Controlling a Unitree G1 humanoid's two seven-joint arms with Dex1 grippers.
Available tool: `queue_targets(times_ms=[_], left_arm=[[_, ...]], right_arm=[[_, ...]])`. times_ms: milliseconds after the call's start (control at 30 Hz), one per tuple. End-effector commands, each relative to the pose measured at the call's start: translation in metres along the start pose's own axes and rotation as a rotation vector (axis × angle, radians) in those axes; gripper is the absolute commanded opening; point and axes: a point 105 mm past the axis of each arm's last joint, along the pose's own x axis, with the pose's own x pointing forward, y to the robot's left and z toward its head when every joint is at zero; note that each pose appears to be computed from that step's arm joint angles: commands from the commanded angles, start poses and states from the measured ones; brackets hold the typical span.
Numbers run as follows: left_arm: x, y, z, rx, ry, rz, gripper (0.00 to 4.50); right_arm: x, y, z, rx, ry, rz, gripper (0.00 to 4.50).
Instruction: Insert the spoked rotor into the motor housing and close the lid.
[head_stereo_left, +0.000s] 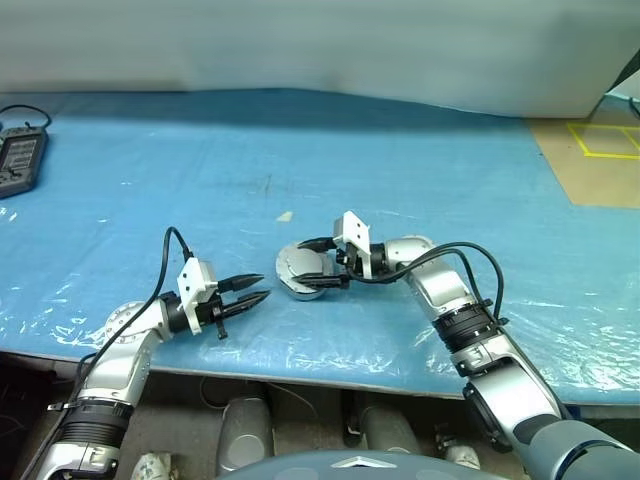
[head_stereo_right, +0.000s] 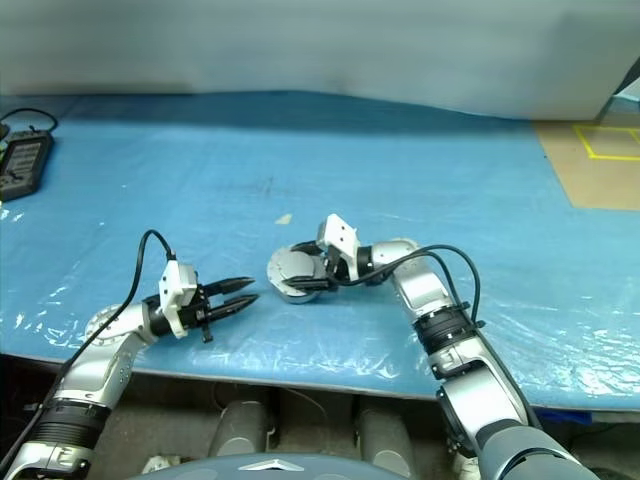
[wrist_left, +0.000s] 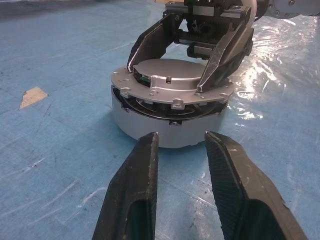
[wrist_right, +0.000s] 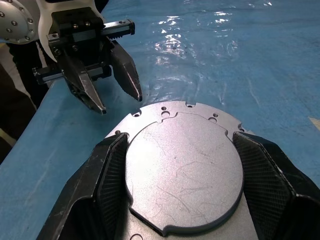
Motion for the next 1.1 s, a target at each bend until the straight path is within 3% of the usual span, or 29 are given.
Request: queue_targets(times_ms=[33,600,1100], left_arm=[[0.000,0.001,0.011,0.028,-0.037,0.001,1.54],[0.000,0.000,0.013,0.014,-0.043,0.002,1.54],[-0.001,0.001,0.008,0.006,-0.036,0.000,1.54]], right_arm=[[-0.006,-0.003,-0.001,-0.006,0.033,0.004,2.98],[-0.011,-0.010,-0.019,-0.075,0.187,-0.035,2.98],[-0.005,-0.010,-0.026,-0.048,0.198,-0.066,2.98]])
